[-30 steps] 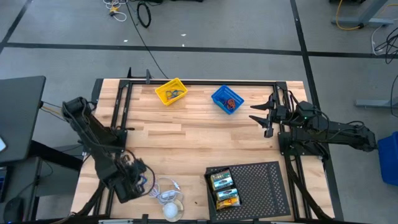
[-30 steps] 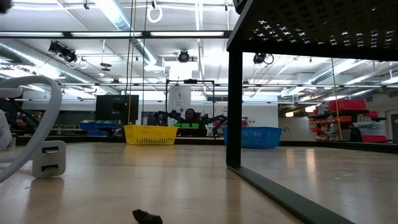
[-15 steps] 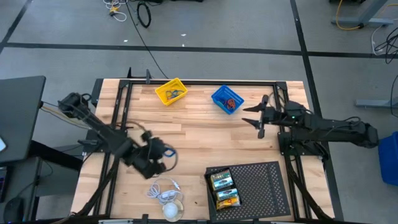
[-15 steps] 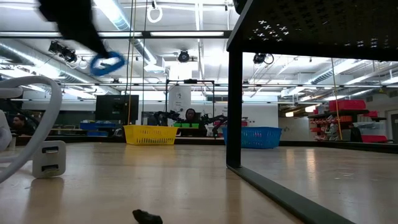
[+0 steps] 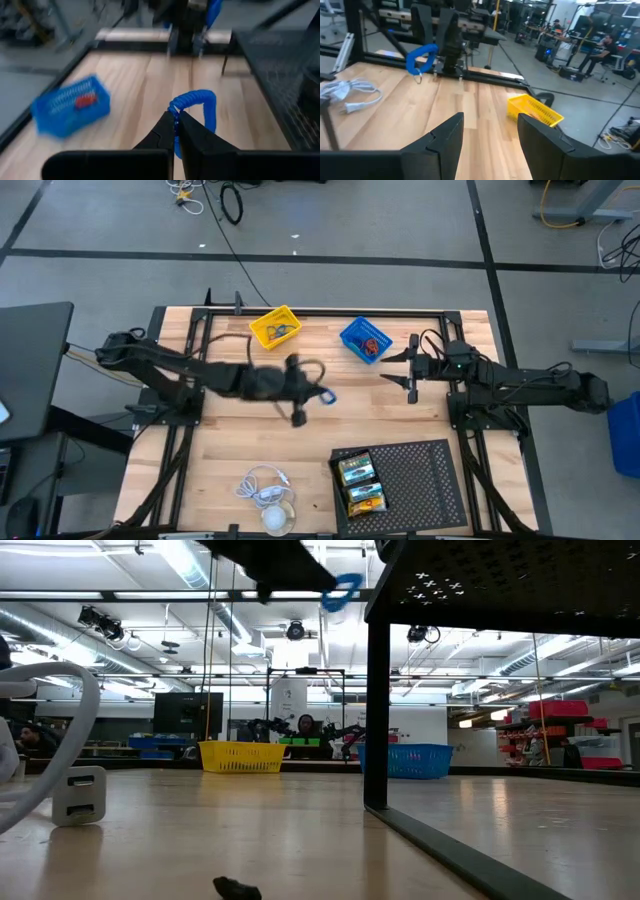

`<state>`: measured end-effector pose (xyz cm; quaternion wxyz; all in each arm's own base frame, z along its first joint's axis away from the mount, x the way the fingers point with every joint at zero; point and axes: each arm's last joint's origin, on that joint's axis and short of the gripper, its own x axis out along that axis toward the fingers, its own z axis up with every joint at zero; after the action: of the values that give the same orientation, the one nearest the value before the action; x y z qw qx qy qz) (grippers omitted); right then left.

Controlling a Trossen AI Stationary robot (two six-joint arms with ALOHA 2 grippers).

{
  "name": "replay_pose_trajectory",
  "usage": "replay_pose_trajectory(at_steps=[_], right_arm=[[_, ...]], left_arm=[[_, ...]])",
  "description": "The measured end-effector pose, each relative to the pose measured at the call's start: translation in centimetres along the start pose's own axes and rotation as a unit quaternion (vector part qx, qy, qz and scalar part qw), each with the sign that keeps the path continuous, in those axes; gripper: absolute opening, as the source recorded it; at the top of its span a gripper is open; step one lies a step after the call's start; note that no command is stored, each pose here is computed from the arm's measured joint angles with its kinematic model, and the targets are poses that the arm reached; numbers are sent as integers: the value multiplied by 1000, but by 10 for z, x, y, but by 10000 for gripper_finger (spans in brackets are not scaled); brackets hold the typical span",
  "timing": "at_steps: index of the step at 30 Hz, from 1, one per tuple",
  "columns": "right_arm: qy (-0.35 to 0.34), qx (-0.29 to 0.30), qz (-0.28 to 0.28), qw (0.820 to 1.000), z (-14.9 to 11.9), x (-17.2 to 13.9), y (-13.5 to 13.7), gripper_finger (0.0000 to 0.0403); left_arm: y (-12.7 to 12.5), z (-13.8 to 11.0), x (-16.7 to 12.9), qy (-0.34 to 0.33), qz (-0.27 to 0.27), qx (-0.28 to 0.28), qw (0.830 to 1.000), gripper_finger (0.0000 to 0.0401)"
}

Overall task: Pick & Place Office Desk Supplies
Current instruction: Put the blue spring keychain into the blue basket

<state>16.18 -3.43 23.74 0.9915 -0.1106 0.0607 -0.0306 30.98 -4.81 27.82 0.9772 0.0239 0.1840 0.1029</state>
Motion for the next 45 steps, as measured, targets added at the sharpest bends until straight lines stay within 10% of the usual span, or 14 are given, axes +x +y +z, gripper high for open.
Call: replay_pose_trajectory(at_steps=[20, 45], right_arm=[[-39, 125, -64, 989, -5, 11, -33, 231], [-15, 158, -34, 987, -15, 59, -67, 231]], left_arm=[[135, -10, 88, -199, -19, 40, 979, 8], [167, 5, 120, -205, -20, 56, 977, 8]])
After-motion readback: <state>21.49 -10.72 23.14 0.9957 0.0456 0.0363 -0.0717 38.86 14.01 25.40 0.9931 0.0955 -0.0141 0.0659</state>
